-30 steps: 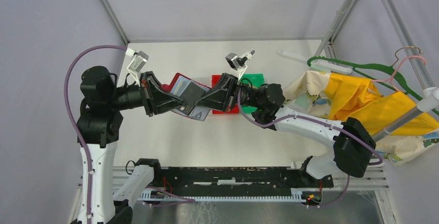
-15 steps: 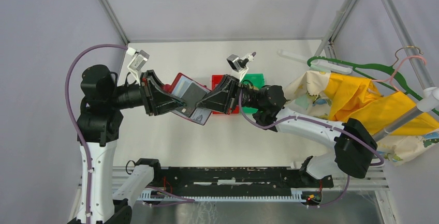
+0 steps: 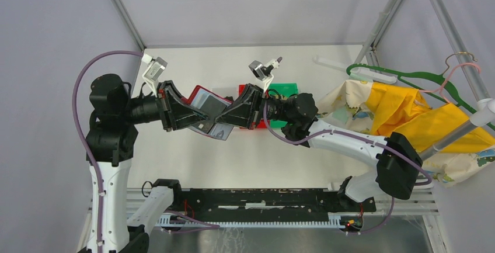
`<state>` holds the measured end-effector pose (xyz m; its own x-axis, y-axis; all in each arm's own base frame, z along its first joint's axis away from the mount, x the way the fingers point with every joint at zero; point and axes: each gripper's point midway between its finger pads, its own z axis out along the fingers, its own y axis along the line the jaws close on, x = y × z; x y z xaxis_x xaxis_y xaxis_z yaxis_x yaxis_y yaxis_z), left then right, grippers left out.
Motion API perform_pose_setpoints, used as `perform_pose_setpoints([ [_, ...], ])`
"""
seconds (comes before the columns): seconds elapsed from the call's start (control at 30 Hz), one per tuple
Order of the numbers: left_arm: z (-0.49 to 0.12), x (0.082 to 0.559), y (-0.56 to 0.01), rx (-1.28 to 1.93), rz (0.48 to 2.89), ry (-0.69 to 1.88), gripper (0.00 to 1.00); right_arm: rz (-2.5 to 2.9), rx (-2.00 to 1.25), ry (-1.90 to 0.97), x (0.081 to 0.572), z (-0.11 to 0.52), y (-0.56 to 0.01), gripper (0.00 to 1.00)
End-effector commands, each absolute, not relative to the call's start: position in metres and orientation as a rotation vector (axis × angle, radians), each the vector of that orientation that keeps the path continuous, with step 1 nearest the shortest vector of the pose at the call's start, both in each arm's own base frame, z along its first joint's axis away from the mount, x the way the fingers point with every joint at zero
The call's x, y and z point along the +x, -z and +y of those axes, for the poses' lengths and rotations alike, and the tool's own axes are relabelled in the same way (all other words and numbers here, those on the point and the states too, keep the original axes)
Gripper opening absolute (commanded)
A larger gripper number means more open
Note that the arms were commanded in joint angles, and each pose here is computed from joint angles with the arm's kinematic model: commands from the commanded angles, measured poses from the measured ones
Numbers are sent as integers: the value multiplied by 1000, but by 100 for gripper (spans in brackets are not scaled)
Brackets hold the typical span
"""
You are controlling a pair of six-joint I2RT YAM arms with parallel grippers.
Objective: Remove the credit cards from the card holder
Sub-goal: Remove the credit card from the card holder.
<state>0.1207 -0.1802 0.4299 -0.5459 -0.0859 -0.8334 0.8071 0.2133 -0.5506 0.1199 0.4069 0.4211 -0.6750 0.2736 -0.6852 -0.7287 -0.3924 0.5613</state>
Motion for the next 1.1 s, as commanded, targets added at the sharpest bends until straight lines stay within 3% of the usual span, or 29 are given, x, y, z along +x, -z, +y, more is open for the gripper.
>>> perform_pose_setpoints([
  [0.0, -181, 117, -440, 692, 1683, 1447, 23, 1101, -733, -2093, 107, 408, -440, 0],
  [0.13, -181, 117, -440, 707, 1676, 1448, 15, 1093, -740, -2099, 105, 405, -441, 5],
  [0.27, -181, 117, -442, 703, 1674, 1443, 6, 1044, -712, -2132, 102, 394, -447, 33],
  [0.33, -181, 117, -443, 705, 1670, 1440, 3, 1011, -674, -2162, 103, 387, -452, 35],
  [0.77, -181, 114, -446, 716, 1658, 1440, 2, 952, -599, -2186, 110, 375, -460, 3],
  [0.97, -181, 115, -448, 711, 1659, 1438, 20, 1004, -614, -2136, 111, 377, -447, 0],
  [1.07, -181, 117, -447, 704, 1666, 1444, 23, 1018, -617, -2131, 110, 377, -442, 0],
])
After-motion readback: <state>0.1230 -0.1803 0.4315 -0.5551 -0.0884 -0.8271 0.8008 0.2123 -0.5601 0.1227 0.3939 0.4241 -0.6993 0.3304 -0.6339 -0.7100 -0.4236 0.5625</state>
